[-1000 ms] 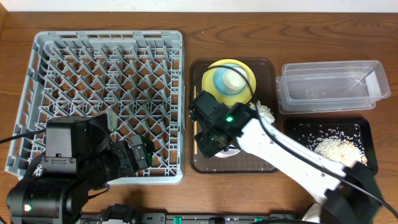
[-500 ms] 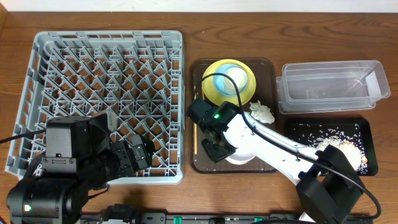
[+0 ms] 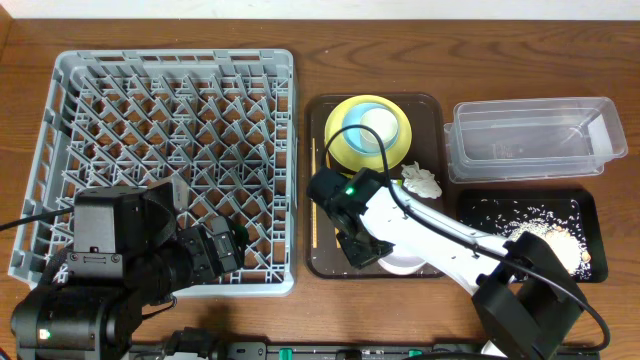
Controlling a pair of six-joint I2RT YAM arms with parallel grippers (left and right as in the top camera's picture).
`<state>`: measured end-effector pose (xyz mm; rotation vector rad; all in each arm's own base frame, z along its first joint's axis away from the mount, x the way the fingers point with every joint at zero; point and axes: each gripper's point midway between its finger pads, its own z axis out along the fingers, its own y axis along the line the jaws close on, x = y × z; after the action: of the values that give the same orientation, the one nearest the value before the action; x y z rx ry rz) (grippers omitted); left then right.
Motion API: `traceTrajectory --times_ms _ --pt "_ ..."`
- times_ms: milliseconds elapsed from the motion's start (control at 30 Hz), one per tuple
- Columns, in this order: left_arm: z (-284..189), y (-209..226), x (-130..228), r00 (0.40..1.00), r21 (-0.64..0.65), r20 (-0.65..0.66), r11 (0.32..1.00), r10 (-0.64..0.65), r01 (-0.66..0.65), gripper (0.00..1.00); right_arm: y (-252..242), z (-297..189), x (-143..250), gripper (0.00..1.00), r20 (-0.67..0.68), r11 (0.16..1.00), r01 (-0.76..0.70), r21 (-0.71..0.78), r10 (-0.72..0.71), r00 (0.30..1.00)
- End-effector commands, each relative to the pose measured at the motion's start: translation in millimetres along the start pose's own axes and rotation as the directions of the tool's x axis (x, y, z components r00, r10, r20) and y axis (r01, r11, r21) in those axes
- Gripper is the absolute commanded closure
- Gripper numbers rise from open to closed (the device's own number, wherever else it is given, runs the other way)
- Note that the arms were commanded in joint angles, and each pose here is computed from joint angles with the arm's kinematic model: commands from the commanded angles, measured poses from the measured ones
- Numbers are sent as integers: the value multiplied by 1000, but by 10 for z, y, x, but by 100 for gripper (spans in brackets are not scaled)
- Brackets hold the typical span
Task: Sort waste into correct bins and load items into the dishwasher rack
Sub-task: 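Return the emptied pink bowl to the brown tray with the right gripper, then grasp the yellow-green pandan snack wrapper with the right gripper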
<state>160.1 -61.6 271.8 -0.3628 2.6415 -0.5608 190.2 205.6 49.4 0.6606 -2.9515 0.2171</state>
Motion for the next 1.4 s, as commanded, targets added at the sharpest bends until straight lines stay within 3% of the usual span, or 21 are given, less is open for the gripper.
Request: traceTrajectory --times_ms 0,200,400,433,533,600,700,867,1167,1367 --pt "-1 14 -11 1000 -9 8 1000 -2 2 2 -14 49 -8 91 5 1000 -7 23 7 1000" --pt "-1 13 -10 1000 -9 7 1000 -2 2 2 -28 35 -142 79 49 1000 -17 7 17 999" --pt "-1 14 -11 1000 -9 8 1000 -2 2 2 -192 -227 -386 75 101 999 -46 -29 48 994" --pt "-1 14 -11 1000 -9 8 1000 -2 2 2 -233 -292 -439 71 117 998 -47 -38 51 992" --pt "-1 14 -10 1000 -9 7 1000 -2 2 2 -337 -385 -549 29 148 998 -30 -51 37 988" --pt "-1 13 -10 1000 -9 7 1000 -2 2 2 -405 -382 -592 22 158 999 -2 -49 10 987" --pt "-1 14 -11 1000 -9 8 1000 -2 2 2 -463 -342 -626 25 163 999 11 -48 -4 987" --pt "-1 14 -11 1000 -9 8 1000 -2 2 2 -436 -172 -748 42 213 996 78 -43 -67 975" --pt "-1 14 -11 1000 -9 8 1000 -2 2 2 -481 126 -1011 43 345 994 108 -2 -100 933" --pt "-1 14 -11 1000 -9 8 1000 -2 2 2 -586 214 -1060 51 375 996 78 48 -90 923"
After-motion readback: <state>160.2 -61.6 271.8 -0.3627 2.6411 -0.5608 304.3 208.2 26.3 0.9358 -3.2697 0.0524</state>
